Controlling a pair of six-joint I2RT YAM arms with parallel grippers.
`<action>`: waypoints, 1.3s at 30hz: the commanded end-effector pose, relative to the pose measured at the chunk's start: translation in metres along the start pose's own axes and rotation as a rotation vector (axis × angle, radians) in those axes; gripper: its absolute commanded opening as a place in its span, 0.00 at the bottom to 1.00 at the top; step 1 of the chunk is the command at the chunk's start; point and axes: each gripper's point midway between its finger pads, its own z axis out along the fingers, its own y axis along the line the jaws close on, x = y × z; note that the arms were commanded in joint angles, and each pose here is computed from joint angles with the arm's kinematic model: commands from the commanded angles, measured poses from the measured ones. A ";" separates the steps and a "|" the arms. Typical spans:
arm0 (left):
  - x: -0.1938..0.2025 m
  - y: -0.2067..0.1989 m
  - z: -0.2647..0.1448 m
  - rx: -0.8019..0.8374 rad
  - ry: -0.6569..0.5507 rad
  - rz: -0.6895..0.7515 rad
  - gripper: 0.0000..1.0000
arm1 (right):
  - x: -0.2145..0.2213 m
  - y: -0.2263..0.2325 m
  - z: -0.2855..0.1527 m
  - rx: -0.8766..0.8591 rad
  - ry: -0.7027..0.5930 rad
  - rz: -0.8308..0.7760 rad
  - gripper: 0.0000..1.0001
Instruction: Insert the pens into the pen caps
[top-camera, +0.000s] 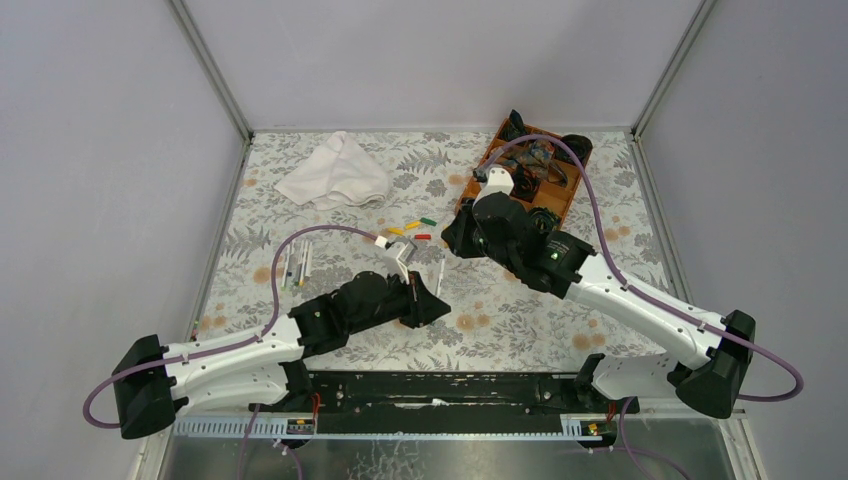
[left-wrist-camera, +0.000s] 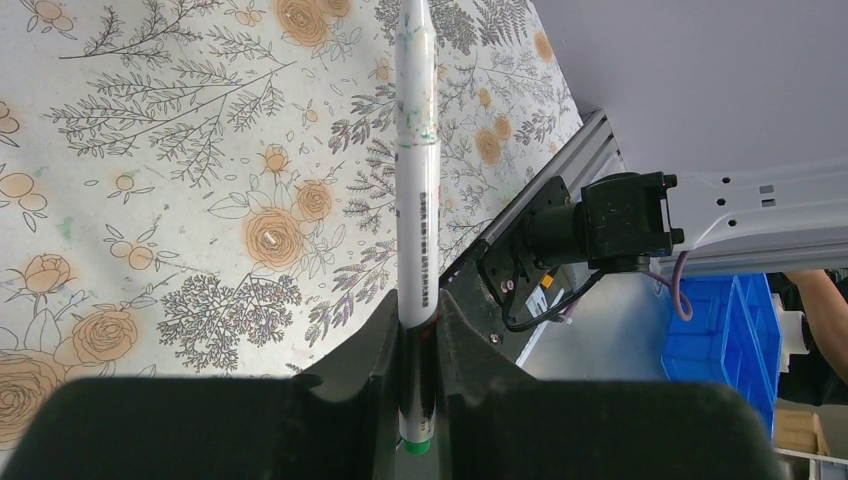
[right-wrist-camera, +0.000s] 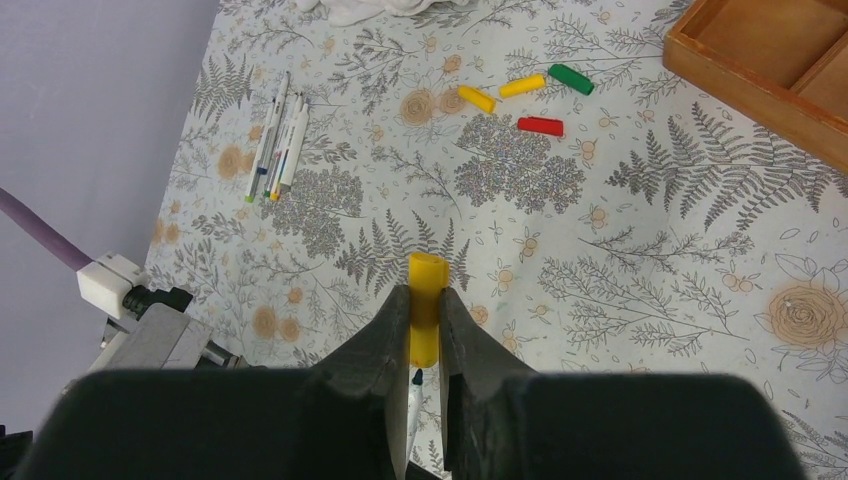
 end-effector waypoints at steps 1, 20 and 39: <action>-0.022 -0.021 -0.001 0.060 -0.085 -0.006 0.00 | -0.015 0.011 -0.006 -0.046 -0.046 0.018 0.00; -0.026 -0.028 -0.003 0.066 -0.106 -0.004 0.00 | -0.004 0.012 -0.006 -0.066 -0.008 -0.001 0.00; -0.027 -0.027 -0.002 0.057 -0.113 -0.012 0.00 | 0.000 0.015 -0.010 -0.096 0.006 0.004 0.00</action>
